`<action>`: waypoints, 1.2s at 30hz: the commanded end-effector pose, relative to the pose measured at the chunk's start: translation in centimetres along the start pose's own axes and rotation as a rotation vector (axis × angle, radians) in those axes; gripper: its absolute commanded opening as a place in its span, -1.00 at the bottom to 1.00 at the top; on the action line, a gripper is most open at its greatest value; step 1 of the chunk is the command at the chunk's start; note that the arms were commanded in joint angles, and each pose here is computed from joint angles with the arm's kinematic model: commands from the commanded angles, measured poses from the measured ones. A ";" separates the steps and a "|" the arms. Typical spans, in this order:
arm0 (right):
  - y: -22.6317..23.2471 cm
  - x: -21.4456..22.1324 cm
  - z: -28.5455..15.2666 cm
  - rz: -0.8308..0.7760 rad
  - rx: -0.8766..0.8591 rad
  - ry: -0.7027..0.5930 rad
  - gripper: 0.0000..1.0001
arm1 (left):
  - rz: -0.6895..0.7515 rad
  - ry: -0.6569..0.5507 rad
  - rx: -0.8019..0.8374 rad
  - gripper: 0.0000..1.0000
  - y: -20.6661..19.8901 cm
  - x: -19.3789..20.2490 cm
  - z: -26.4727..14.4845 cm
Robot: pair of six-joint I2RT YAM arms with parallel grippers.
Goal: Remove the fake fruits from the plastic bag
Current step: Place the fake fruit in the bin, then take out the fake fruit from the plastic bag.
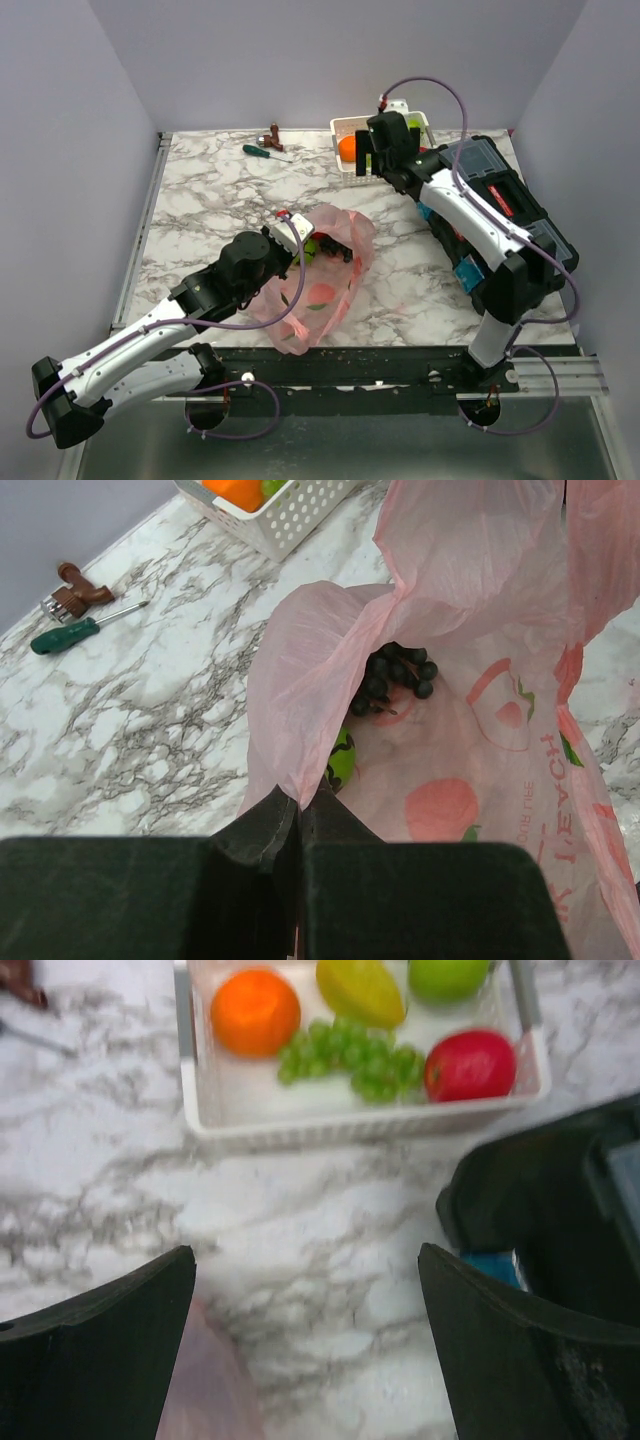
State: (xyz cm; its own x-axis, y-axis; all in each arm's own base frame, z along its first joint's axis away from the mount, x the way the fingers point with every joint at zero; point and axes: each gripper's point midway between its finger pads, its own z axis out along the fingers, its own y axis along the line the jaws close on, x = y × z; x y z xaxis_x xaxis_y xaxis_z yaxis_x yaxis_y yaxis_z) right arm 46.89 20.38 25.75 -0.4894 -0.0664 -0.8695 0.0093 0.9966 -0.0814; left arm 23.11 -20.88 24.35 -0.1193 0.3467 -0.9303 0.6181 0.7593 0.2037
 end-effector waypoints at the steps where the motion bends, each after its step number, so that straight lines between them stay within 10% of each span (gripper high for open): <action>1: -0.2 7.7 -3.1 0.087 -0.103 0.175 0.87 | -0.005 -0.026 -0.015 -1.00 0.4 -1.2 -0.1; 15: -0.7 24.4 -16.6 0.356 -0.421 0.452 0.83 | 0.000 -0.011 -0.013 -1.00 0.2 -0.7 0.3; 30: 10.5 21.7 -29.7 0.233 -0.965 0.244 0.83 | -0.010 -0.006 0.002 -1.00 -0.2 0.0 0.4; 36: 13.7 19.3 -27.7 0.217 -0.876 0.136 0.34 | -0.005 -0.016 -0.026 -1.00 0.2 0.1 0.3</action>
State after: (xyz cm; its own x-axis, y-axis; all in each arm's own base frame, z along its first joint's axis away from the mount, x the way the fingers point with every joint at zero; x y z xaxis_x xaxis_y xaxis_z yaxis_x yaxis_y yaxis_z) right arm 10.13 32.15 19.03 -0.7486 -0.0157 -0.6628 -0.5188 0.6364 0.5708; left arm 23.32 -21.13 23.74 -0.1306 0.3614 -0.9232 0.6190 0.7571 0.2088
